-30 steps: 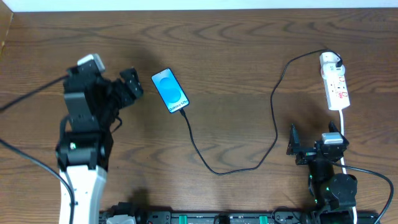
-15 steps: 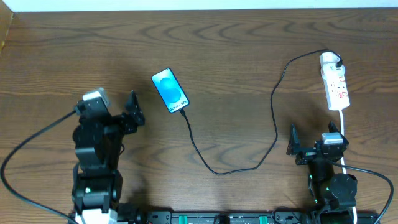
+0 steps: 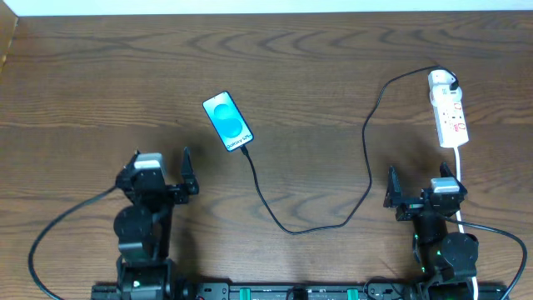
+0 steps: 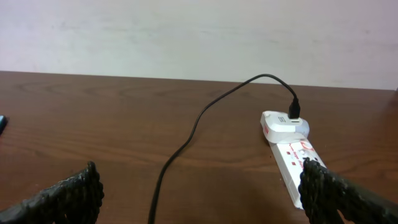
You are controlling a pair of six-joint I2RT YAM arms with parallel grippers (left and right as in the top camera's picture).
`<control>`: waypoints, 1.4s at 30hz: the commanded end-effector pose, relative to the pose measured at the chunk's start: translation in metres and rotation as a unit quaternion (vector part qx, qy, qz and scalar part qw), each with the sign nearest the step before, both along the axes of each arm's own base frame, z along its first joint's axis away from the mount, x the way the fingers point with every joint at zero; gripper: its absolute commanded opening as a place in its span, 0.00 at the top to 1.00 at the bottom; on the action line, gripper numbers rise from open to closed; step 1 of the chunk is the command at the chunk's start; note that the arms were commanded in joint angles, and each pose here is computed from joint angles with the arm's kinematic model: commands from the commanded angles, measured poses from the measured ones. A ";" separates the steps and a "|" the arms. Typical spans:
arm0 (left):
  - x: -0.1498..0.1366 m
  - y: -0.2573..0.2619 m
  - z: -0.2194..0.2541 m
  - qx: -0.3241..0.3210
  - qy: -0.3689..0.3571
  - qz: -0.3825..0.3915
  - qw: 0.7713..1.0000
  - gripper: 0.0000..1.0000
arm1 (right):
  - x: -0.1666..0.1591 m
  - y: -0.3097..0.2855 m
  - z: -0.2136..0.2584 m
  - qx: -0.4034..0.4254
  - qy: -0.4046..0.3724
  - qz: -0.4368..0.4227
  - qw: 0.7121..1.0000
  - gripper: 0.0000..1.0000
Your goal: Plug charger to phone and switch on socket
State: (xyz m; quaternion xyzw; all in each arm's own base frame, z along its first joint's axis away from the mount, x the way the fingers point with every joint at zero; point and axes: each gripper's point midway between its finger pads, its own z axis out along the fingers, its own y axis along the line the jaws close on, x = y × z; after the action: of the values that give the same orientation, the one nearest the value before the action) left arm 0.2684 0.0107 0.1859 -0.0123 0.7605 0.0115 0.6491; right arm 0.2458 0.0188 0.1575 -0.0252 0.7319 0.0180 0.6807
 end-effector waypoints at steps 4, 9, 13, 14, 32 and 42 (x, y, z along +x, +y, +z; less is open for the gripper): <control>-0.010 0.003 -0.015 0.069 -0.020 -0.001 0.997 0.05 | 0.000 -0.001 0.000 0.007 0.000 -0.001 1.000 0.01; -0.014 0.002 -0.027 0.085 -0.027 -0.002 0.996 0.05 | 0.000 -0.001 0.000 0.007 0.000 -0.001 1.000 0.01; -0.016 0.002 -0.036 0.088 -0.020 -0.003 0.996 0.05 | 0.000 -0.001 0.000 0.007 0.000 -0.001 1.000 0.01; -0.017 0.002 -0.037 0.091 -0.018 -0.004 0.996 0.05 | 0.000 -0.001 0.000 0.007 0.000 -0.001 1.000 0.01; -0.025 0.002 -0.048 0.099 0.000 -0.007 0.995 0.05 | 0.000 -0.001 0.000 0.007 0.000 -0.001 1.000 0.01; -0.025 0.002 -0.049 0.098 0.002 -0.007 0.995 0.05 | 0.000 -0.001 0.000 0.007 0.000 -0.001 1.000 0.01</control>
State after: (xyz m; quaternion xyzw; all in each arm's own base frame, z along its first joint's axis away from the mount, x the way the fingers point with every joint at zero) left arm 0.2452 0.0115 0.1516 0.0547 0.7407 0.0793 0.6649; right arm 0.2458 0.0192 0.1575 -0.0260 0.7318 0.0188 0.6807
